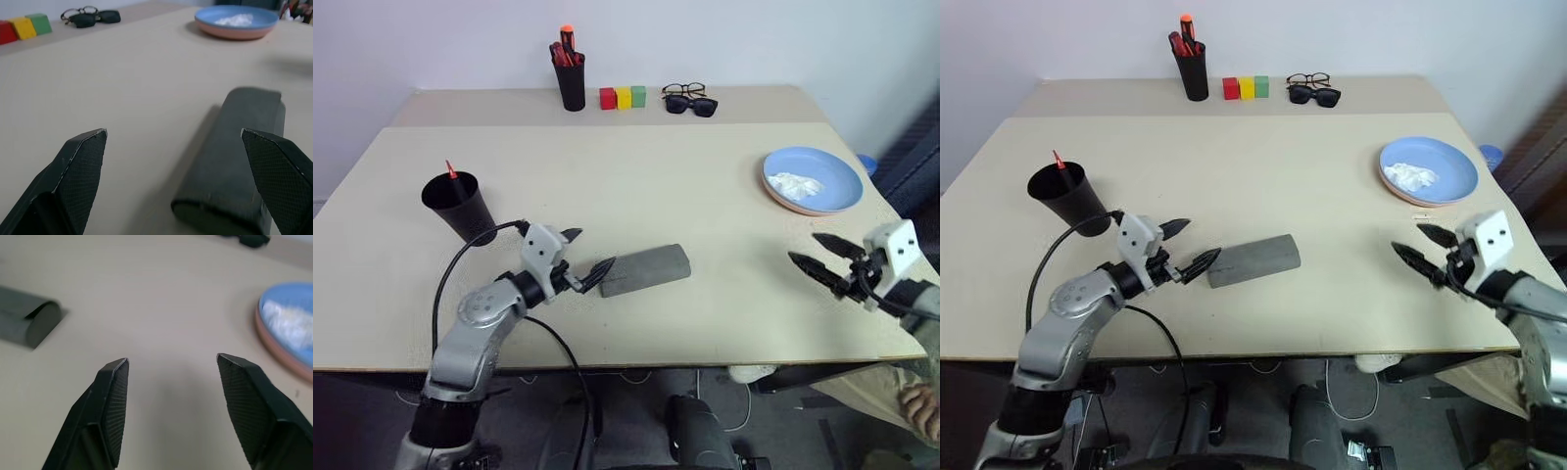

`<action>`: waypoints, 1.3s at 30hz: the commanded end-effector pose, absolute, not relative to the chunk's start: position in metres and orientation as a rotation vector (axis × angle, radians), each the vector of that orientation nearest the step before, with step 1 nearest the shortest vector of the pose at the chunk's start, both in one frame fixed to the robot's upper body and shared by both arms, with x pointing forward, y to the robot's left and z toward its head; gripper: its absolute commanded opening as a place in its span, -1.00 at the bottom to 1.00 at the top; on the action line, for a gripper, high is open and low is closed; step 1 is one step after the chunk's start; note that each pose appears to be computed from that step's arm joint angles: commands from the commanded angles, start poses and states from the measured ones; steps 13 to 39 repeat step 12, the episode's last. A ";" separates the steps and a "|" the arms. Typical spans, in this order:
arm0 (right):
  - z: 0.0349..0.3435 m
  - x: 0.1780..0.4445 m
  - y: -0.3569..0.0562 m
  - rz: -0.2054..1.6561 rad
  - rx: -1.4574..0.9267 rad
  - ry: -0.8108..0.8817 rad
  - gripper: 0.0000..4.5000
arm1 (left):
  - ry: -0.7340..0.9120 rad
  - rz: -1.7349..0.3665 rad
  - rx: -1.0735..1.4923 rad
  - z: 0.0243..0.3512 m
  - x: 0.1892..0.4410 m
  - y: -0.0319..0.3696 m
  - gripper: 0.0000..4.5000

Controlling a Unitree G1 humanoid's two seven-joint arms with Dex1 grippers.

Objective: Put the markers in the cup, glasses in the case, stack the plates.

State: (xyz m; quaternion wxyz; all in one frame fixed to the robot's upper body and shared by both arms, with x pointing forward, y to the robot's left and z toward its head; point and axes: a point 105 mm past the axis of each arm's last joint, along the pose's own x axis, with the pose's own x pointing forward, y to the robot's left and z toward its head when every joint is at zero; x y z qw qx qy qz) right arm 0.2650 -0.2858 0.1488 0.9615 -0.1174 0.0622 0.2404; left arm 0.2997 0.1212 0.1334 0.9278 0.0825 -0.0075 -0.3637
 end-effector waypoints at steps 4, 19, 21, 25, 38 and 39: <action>0.162 0.241 -0.275 0.499 -0.243 0.049 0.96 | -0.107 -0.781 0.163 0.158 0.288 0.125 1.00; 0.152 0.233 -0.274 0.492 -0.244 0.062 0.96 | -0.074 -0.807 0.148 0.154 0.279 0.125 1.00; 0.152 0.233 -0.274 0.492 -0.244 0.062 0.96 | -0.074 -0.807 0.148 0.154 0.279 0.125 1.00; 0.152 0.233 -0.274 0.492 -0.244 0.062 0.96 | -0.074 -0.807 0.148 0.154 0.279 0.125 1.00; 0.152 0.233 -0.274 0.492 -0.244 0.062 0.96 | -0.074 -0.807 0.148 0.154 0.279 0.125 1.00; 0.152 0.233 -0.274 0.492 -0.244 0.062 0.96 | -0.074 -0.807 0.148 0.154 0.279 0.125 1.00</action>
